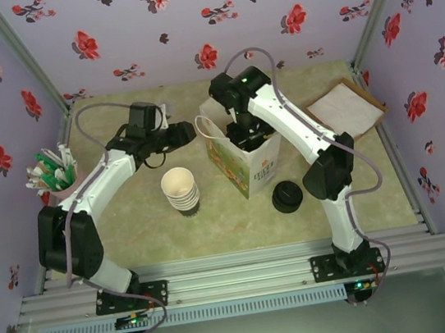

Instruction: Pack the takeout coffee

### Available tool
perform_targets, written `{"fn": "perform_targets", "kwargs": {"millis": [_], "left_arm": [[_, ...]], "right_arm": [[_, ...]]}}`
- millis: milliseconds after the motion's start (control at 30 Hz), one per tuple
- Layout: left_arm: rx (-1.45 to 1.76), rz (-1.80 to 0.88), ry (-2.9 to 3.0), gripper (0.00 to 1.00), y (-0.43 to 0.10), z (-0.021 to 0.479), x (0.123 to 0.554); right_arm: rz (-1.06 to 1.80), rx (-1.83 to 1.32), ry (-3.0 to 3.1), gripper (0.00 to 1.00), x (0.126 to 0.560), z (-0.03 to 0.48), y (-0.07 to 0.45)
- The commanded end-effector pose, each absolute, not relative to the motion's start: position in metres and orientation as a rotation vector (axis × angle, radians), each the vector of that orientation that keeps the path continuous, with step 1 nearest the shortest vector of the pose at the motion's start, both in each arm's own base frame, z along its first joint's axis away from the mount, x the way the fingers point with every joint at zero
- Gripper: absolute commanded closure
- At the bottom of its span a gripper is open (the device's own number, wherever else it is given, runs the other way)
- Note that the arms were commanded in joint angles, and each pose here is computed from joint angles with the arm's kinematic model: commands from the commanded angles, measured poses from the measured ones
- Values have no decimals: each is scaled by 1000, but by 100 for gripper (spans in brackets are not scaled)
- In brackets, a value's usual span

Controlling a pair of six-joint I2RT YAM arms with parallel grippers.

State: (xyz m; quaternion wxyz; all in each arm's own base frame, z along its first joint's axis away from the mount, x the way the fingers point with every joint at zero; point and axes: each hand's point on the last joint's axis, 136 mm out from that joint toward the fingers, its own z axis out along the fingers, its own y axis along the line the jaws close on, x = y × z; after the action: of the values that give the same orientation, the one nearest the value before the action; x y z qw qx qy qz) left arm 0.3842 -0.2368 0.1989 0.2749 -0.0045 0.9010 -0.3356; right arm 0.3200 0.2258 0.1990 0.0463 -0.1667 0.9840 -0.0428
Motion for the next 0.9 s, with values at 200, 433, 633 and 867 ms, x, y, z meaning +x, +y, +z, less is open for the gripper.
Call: {"fn": "perform_targets", "kwargs": {"millis": [200,433,633,867], "left_arm": [[102,-959,2459,51,-276,194,377],[96,-936,2465,51,-282,187,392],[98,-938,2467,51,-285,183,397],[93,-938,2463,51,-282,186,394]], "right_arm": [[-187,-546,3101,37,295,194,208],[-133,-579,3094,37,298,187,215],[-96,-579,3085,37,304,177,219],[-87,-547,3073,37,310,167,217]]}}
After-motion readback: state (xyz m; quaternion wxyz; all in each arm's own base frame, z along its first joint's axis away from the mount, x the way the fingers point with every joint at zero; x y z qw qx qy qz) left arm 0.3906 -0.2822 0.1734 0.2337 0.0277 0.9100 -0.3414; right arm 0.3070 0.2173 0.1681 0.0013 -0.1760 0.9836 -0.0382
